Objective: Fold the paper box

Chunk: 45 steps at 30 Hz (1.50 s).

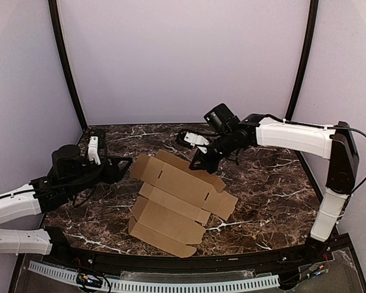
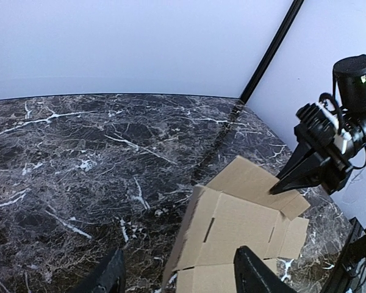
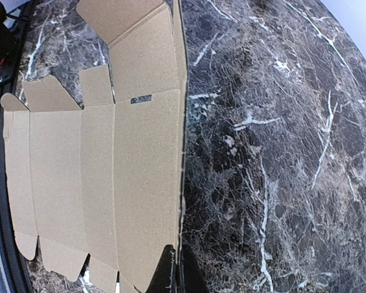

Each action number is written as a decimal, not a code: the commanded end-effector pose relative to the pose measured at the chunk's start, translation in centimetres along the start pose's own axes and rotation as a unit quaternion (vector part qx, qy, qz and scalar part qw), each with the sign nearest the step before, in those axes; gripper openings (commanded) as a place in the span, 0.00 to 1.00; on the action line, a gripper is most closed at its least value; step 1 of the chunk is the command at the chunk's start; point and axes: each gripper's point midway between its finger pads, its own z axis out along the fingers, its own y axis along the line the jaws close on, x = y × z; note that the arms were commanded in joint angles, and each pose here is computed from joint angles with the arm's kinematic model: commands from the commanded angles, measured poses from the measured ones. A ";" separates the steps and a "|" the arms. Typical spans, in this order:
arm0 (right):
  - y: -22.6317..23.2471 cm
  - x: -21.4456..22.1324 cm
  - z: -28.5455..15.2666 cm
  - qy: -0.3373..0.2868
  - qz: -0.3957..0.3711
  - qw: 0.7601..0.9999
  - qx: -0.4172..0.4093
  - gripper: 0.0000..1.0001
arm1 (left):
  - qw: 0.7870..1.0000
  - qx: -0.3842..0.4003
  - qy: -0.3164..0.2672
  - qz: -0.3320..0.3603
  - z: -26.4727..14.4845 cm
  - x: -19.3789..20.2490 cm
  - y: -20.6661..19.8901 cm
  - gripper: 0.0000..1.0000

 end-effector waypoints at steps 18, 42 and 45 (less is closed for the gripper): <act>3.4 -1.9 -2.0 -0.024 0.050 0.998 -0.013 0.00 | 0.976 0.166 0.117 -0.080 5.0 2.5 -6.9 0.51; 4.8 1.0 -1.3 0.008 0.002 1.000 -0.004 0.00 | 0.984 0.154 0.076 -0.054 5.8 1.0 -6.6 0.44; 4.3 1.1 -1.0 0.016 -0.002 1.000 0.010 0.00 | 0.981 0.170 0.079 -0.053 5.8 1.0 -7.1 0.32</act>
